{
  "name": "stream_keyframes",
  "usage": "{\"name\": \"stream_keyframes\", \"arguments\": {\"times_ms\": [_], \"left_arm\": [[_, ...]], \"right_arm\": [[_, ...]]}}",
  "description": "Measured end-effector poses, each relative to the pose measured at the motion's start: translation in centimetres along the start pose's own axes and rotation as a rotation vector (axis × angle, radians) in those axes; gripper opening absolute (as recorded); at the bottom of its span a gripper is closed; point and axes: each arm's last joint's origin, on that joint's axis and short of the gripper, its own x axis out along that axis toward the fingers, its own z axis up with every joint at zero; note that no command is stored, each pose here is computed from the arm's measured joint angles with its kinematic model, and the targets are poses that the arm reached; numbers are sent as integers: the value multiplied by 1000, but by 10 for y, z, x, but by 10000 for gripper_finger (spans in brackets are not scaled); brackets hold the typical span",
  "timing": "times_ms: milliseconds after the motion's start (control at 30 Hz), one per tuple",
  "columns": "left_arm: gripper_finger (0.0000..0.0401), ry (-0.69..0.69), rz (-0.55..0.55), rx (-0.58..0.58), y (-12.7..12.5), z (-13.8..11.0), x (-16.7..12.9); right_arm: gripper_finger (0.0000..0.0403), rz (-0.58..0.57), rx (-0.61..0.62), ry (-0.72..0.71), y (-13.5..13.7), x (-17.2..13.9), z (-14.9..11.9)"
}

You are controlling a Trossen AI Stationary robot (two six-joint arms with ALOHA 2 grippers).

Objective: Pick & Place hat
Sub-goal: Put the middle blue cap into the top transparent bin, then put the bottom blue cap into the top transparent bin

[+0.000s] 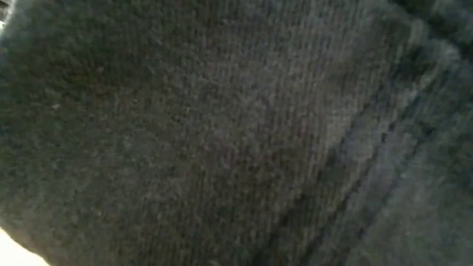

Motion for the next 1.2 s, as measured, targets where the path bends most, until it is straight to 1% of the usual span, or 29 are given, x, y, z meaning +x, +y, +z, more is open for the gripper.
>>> {"name": "stream_keyframes", "arguments": {"times_ms": [100, 267, 333, 467, 567, 633, 767, 933, 1100, 1167, 1200], "left_arm": [[0, 1, 0, 0, 0, 0, 0], [0, 0, 0, 0, 0, 0, 0], [0, 0, 0, 0, 0, 0, 0], [0, 0, 0, 0, 0, 0, 0], [0, 0, 0, 0, 0, 0, 0], [0, 0, 0, 0, 0, 0, 0], [0, 0, 0, 0, 0, 0, 0], [0, 0, 0, 0, 0, 0, 0], [0, 0, 0, 0, 0, 0, 0], [0, 0, 0, 0, 0, 0, 0], [0, 0, 0, 0, 0, 0, 0]], "right_arm": [[83, -31, 8, -15, -3, -5, -3], [163, -48, 19, -39, -7, -14, -10], [188, -68, 28, -54, -9, -19, -13], [218, -79, 44, -103, -13, -36, -26], [228, -78, 66, -157, -14, -53, -39], [230, -57, 82, -207, -12, -68, -50], [227, 49, 79, -310, 0, -96, -74], [224, 283, 34, -398, 23, -124, -96], [224, 529, -20, -383, 54, -137, -106], [224, 596, -61, -354, 70, -139, -107], [224, 610, -82, -339, 78, -140, -108]]}}
